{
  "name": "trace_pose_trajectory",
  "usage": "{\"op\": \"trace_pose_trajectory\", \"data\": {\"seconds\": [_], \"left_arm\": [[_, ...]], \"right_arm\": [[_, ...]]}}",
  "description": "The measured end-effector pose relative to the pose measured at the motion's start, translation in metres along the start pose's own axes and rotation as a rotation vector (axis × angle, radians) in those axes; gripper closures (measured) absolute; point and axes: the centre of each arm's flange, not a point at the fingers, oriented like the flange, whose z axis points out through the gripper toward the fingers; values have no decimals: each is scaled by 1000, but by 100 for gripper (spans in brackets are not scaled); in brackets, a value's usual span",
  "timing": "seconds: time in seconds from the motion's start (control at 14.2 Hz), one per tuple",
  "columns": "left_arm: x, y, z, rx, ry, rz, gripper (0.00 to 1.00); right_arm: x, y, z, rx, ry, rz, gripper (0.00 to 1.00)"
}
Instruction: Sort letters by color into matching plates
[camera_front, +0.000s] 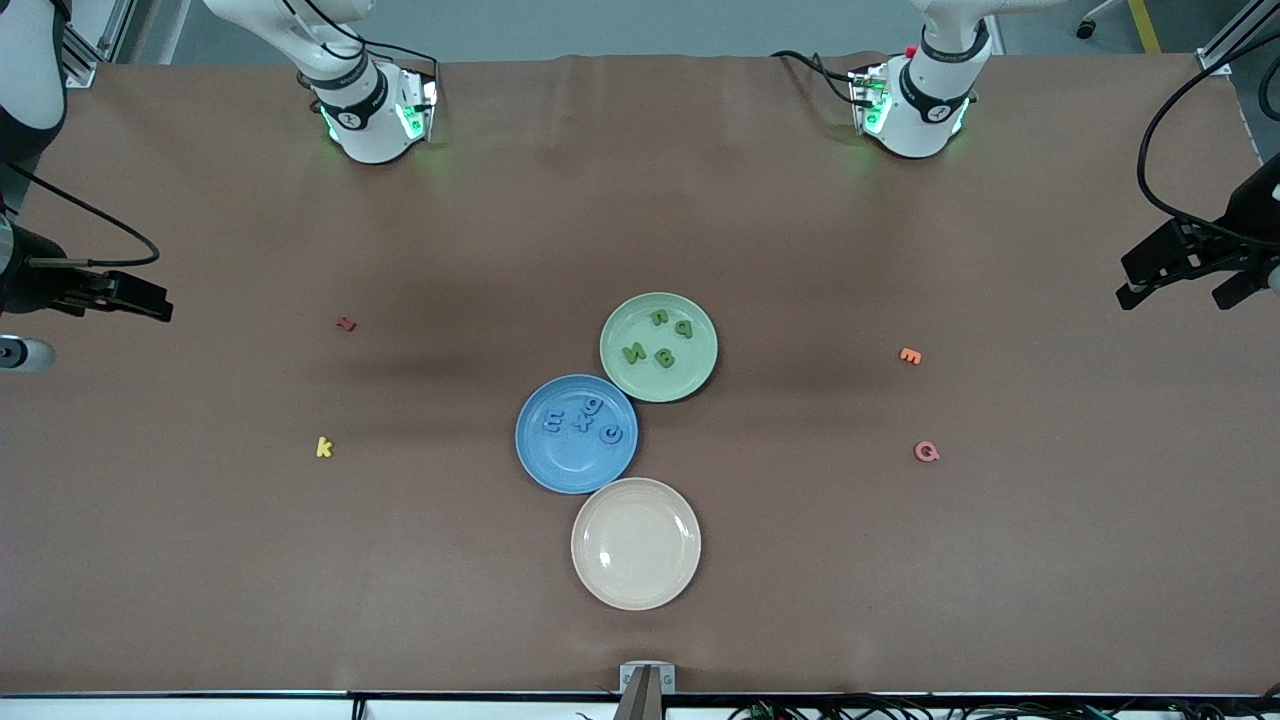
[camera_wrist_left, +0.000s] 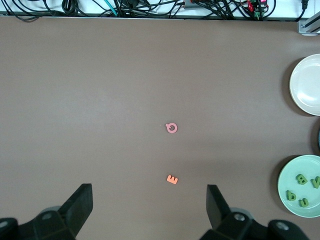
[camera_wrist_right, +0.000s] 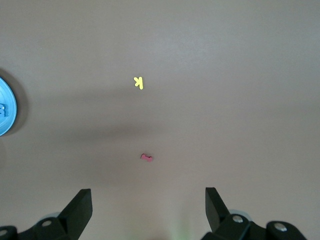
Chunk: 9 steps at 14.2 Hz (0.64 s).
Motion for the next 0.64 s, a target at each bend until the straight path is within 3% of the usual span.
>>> {"op": "trace_pose_trajectory", "data": {"seconds": [0.35,0.64], "left_arm": [[0,1,0,0,0,1,0],[0,2,-1,-1,1,3,0]], "right_arm": [[-11,7,-4,6,-36,14,0],[-56,14,-16,47,1,24,0]]}}
